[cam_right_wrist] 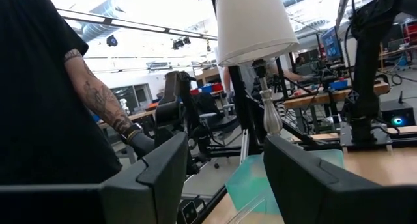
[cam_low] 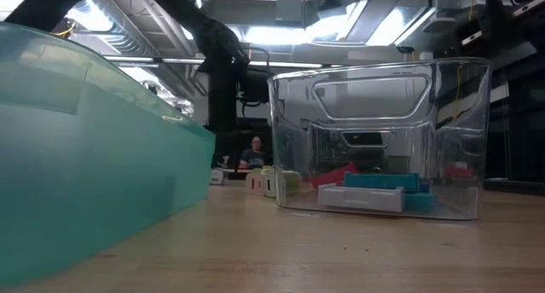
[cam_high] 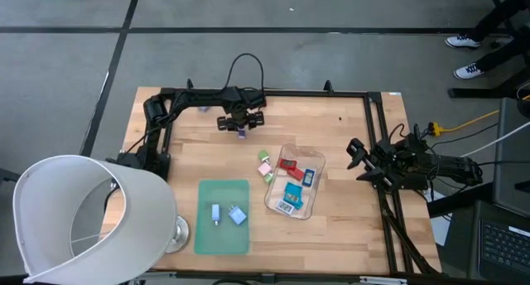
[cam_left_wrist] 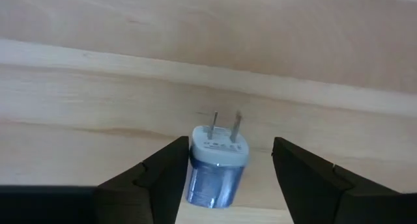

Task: Pick & Place Office items
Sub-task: Put the dark blue charger adapter into the green bin

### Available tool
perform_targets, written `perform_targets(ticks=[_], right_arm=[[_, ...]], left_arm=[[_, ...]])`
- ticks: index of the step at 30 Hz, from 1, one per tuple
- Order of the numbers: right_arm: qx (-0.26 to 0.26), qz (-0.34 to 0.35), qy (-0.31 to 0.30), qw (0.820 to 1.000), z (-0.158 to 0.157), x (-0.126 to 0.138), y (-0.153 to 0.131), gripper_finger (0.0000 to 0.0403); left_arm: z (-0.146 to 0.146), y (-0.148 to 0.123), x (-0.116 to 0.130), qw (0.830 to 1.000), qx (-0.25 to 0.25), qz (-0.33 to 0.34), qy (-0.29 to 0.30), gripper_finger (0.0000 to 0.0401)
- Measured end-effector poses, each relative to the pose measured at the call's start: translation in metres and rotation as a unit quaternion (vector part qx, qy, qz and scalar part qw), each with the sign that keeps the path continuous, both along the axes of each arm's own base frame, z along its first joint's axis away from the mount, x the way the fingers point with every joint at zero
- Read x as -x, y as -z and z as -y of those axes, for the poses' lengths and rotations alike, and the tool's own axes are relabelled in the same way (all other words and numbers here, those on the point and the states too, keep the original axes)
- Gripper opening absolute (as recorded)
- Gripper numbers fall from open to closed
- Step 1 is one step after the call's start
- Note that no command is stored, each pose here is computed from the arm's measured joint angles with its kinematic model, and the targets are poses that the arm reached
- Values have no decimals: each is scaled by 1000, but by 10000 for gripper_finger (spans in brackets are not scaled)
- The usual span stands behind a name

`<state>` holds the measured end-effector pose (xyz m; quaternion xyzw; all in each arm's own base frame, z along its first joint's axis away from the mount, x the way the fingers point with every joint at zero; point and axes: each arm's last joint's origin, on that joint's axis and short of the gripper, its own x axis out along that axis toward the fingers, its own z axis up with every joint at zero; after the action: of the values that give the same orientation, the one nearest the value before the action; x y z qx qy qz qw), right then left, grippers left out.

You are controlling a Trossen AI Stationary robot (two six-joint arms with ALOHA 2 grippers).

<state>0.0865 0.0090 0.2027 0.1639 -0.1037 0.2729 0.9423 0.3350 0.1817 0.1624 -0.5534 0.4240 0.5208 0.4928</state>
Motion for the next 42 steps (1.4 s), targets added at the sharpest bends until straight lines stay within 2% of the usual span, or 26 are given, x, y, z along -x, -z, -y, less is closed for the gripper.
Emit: perform_targets(ticks=[5,13,17,24,30,32,36,38,40,42], right_arm=[[-1,1,7,1000,0,0,0,200],[-2,1,9,1000,0,0,0,200],[-6,2,22,1000,1,-1,0,200],[-2,6,36,999,2,-1,0,201],[-2,6,36,999,2,-1,0,201],[-2,6,36,999,2,-1,0,201],[-1,5,37,999,2,-1,0,201],[-1,2,37,999,2,-1,1,201],[2,-2,38,999,2,-1,1,201],[3,-5,39,999,2,-2,2,201]], left_arm=[[7,14,5,999,29,2,34,225],[15,28,11,999,26,2,41,239],[13,31,14,998,29,-1,51,214],[14,33,15,997,21,-6,78,126],[16,18,12,988,1,26,154,126],[14,5,7,981,-28,70,180,126],[21,-46,14,961,-85,128,228,126],[28,-66,21,950,-111,137,257,126],[39,-87,26,925,-141,151,319,126],[55,-103,31,889,-157,160,400,126]])
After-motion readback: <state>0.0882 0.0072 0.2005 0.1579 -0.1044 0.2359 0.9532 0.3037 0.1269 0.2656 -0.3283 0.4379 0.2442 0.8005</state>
